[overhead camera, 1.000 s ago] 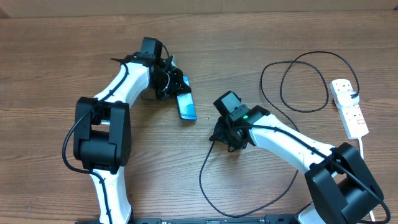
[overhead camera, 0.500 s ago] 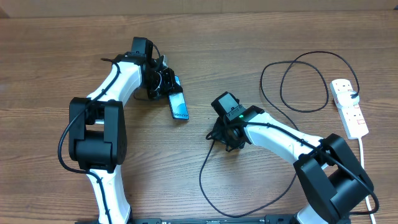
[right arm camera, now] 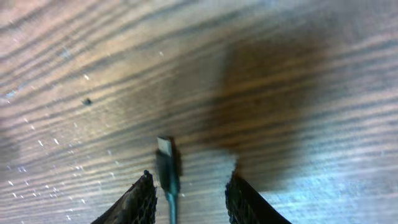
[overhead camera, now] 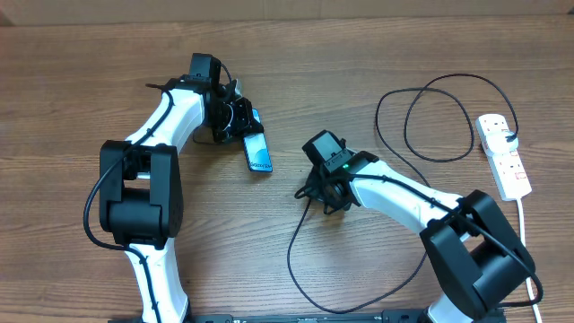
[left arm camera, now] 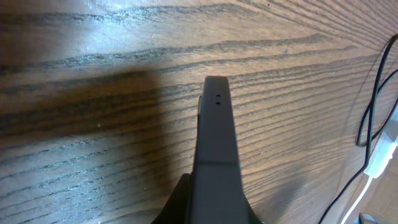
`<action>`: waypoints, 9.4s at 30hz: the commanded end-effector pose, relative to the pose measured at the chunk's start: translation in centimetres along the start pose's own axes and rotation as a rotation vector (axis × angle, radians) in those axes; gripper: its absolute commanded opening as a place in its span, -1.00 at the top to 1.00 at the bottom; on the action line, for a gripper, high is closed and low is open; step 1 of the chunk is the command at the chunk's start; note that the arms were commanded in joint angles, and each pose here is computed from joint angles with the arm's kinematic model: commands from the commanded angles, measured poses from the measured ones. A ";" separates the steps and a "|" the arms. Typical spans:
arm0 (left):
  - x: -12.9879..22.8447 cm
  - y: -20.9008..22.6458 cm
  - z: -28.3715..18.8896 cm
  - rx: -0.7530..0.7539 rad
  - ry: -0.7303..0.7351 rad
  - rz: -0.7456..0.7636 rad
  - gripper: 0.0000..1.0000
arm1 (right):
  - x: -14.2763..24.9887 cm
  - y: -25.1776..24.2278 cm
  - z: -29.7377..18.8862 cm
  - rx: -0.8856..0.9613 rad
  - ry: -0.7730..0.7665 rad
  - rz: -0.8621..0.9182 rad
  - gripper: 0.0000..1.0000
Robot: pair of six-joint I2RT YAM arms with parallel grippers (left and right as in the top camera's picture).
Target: Plug charger to phone and switch on socket
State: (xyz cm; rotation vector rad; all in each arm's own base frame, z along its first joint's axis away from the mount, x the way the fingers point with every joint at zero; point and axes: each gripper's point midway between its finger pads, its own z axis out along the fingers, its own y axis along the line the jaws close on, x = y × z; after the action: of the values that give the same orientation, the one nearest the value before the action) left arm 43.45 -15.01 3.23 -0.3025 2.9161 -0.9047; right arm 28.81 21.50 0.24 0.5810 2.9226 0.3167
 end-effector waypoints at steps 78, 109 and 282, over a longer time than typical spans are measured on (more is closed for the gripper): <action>0.0 1.3 -0.3 -0.054 -0.005 0.071 0.92 | 2.1 2.2 1.5 -0.082 0.072 -0.160 0.92; 8.3 -9.3 -12.9 0.989 0.108 0.245 0.91 | 11.4 9.6 -17.4 -0.905 0.282 -0.869 0.92; 8.1 -9.3 -12.6 0.958 0.259 -0.031 0.92 | 8.3 14.3 -17.8 -0.908 0.295 -0.379 0.93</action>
State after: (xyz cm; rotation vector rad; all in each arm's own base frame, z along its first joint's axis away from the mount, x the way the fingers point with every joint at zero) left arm 35.38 -17.10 18.30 -0.1511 2.2984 -2.2779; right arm 22.68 34.38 20.08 -0.1655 2.6342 1.6595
